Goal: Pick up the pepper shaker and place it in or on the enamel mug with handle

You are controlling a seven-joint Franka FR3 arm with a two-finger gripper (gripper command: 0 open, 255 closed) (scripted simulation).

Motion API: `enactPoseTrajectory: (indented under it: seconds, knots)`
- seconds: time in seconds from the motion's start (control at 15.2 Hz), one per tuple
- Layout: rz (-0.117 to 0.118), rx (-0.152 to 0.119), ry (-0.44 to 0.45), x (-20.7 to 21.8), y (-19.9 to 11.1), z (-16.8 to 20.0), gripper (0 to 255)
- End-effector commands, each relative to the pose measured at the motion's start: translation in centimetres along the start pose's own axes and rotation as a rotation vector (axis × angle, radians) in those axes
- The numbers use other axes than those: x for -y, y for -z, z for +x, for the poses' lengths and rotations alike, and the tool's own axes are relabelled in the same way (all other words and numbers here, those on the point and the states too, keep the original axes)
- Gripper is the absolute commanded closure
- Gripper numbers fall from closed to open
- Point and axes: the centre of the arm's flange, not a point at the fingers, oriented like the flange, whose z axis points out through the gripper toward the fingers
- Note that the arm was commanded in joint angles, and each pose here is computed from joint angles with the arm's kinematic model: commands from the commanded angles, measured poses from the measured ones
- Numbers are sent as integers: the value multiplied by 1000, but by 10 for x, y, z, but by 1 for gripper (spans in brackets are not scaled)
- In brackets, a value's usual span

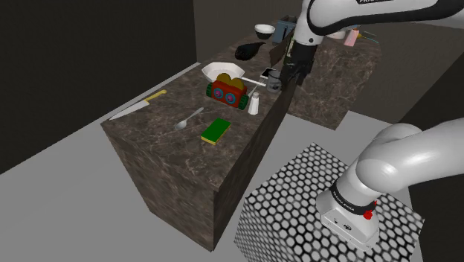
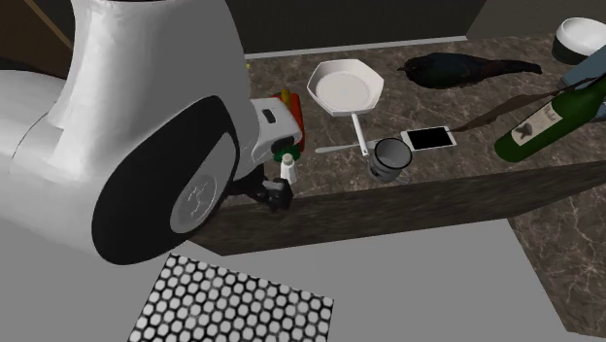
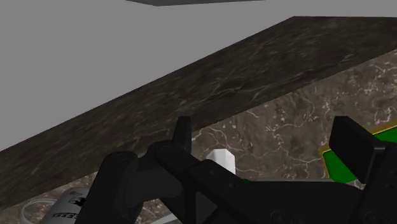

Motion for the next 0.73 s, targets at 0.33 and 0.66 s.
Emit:
enactPoseTrajectory:
  seconds: [0.33, 0.66]
  knots:
    - [11, -47, 13, -8, -54, 68, 0]
    - [18, -79, 23, -13, -90, 118, 0]
